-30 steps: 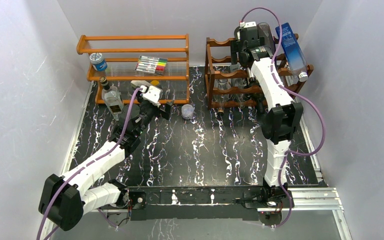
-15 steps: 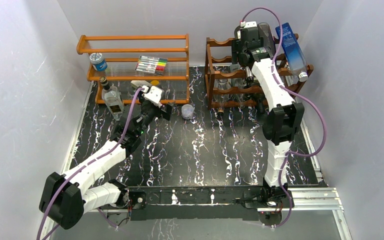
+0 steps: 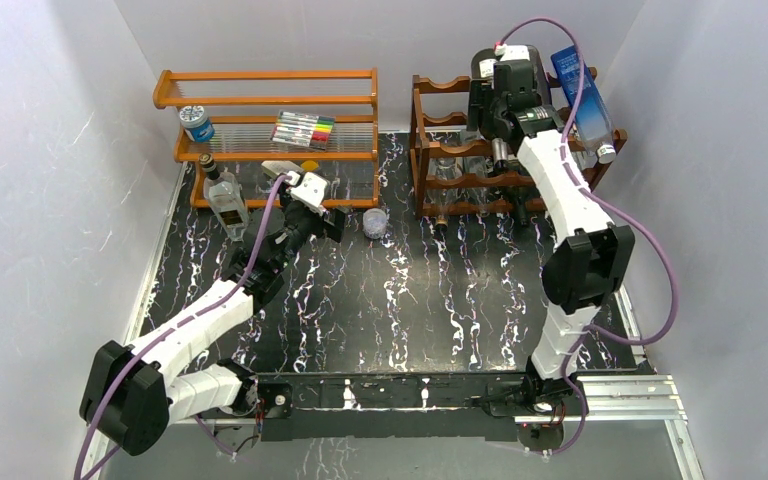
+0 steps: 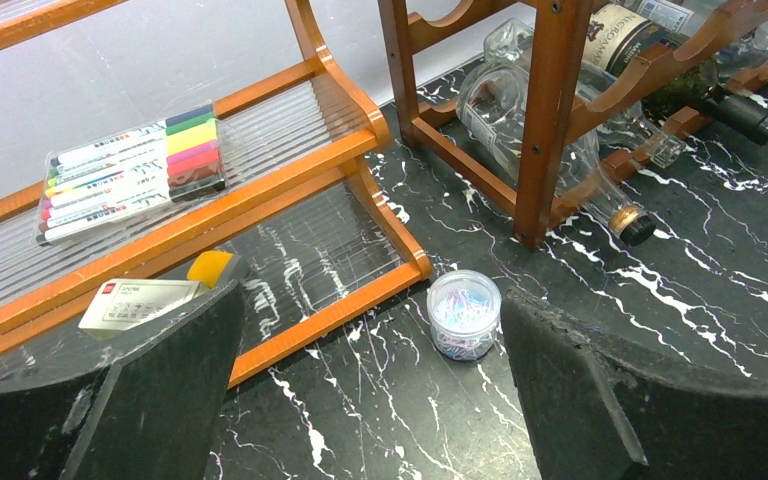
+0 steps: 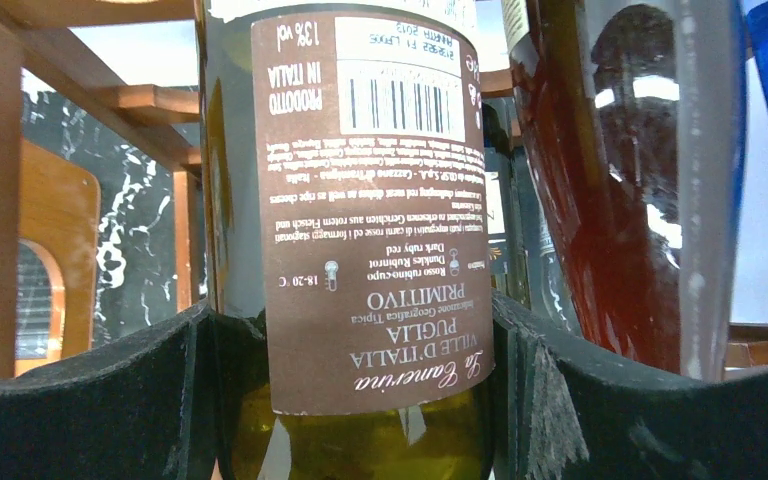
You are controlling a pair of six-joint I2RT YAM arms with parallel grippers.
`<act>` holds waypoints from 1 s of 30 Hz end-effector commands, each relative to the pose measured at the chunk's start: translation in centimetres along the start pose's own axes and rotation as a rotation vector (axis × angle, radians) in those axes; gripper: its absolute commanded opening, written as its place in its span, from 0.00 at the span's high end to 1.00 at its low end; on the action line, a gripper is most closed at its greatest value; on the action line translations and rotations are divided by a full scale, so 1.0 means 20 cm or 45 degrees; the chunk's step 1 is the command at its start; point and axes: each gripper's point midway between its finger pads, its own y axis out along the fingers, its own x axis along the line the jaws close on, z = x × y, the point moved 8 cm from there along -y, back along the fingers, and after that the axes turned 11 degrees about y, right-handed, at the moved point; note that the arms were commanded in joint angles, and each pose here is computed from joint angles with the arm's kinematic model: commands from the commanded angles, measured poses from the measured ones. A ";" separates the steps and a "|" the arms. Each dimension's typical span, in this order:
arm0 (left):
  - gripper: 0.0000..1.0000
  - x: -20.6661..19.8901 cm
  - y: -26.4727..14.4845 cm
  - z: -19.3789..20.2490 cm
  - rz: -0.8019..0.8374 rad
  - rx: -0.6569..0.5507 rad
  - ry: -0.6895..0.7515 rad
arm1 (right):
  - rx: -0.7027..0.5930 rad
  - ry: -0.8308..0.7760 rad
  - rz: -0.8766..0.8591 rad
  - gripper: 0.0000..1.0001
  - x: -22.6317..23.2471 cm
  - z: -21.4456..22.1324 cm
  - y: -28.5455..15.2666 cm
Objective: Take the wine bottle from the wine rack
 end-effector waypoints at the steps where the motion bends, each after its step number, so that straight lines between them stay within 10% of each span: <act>1: 0.02 0.01 0.01 -0.08 -0.001 -0.069 -0.004 | -0.387 0.172 -0.128 0.67 0.03 -0.33 -0.25; 14: 0.02 0.01 0.01 -0.10 0.026 -0.067 -0.017 | -0.379 0.249 -0.444 0.69 0.05 -0.37 -0.67; 30: 0.02 -0.13 -0.12 -0.32 0.451 -0.460 -0.004 | 0.493 0.136 -1.113 0.66 0.19 0.17 -0.98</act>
